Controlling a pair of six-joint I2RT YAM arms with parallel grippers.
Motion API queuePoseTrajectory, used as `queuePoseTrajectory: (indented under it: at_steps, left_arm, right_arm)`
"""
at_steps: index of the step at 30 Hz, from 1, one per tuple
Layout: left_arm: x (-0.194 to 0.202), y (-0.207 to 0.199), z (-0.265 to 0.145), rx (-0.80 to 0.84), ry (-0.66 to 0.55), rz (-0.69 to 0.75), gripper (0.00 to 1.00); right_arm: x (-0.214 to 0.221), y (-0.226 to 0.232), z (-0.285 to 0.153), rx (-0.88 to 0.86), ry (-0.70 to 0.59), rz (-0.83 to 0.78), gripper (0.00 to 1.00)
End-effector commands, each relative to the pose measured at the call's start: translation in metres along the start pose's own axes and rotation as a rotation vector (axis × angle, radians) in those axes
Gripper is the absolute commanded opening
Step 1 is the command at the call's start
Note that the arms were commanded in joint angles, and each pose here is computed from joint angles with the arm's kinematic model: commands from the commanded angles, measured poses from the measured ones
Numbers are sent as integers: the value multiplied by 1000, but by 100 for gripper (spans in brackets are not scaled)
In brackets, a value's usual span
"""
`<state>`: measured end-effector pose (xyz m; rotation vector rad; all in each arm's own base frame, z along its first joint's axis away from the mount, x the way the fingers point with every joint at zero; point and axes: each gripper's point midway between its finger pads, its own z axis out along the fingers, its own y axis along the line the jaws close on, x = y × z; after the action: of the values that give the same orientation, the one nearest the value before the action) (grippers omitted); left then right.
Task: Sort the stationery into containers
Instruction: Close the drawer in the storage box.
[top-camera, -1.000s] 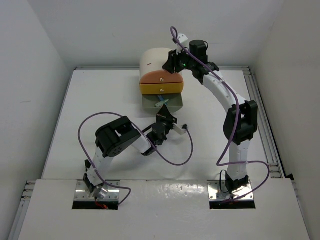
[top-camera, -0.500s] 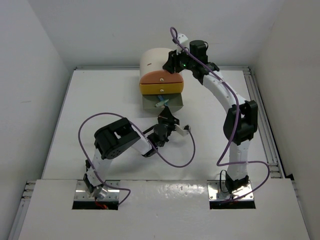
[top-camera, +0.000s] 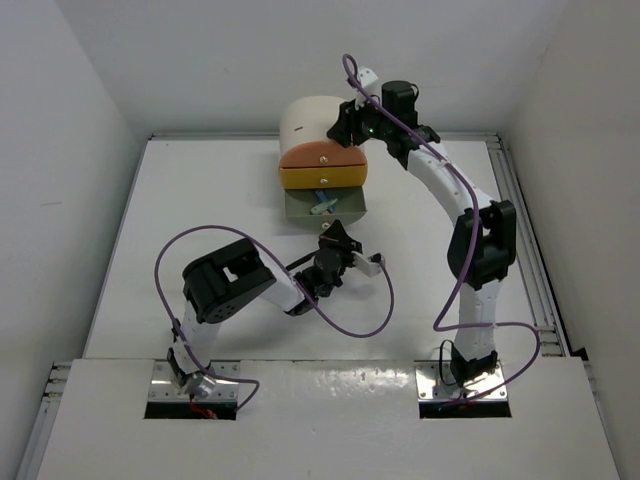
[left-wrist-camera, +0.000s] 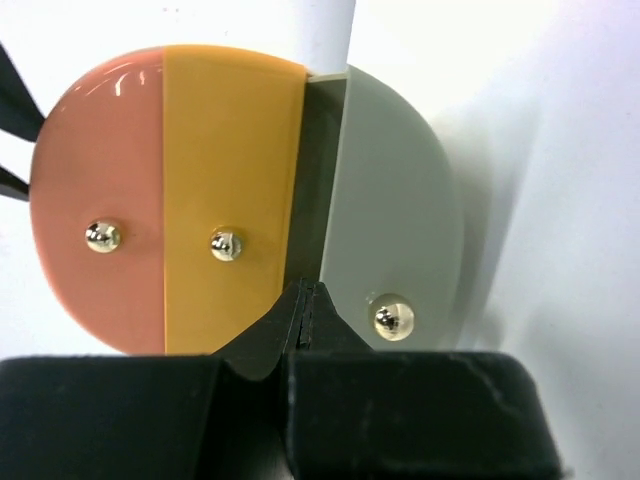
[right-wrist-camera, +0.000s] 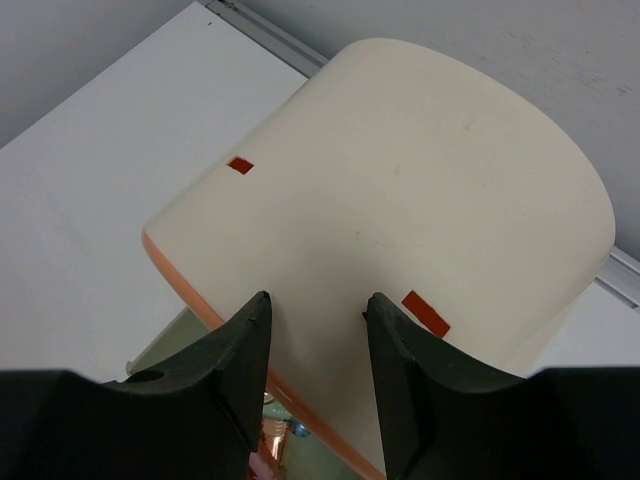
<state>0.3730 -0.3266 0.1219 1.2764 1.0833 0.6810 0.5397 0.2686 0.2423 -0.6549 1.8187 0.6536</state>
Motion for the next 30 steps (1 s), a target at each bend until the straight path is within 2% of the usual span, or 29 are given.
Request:
queuePoseTrajectory:
  at_steps: [1, 20, 30]
  left_arm:
    - [-17, 9, 3, -20, -29, -59, 0]
    - [-18, -17, 21, 29, -18, -58, 0]
    - [2, -27, 44, 29, 18, -49, 0]
  right_arm:
    - [48, 6, 1, -26, 138, 73, 42]
    - [62, -1, 3, -30, 155, 88, 43]
    - [71, -3, 5, -34, 170, 97, 43]
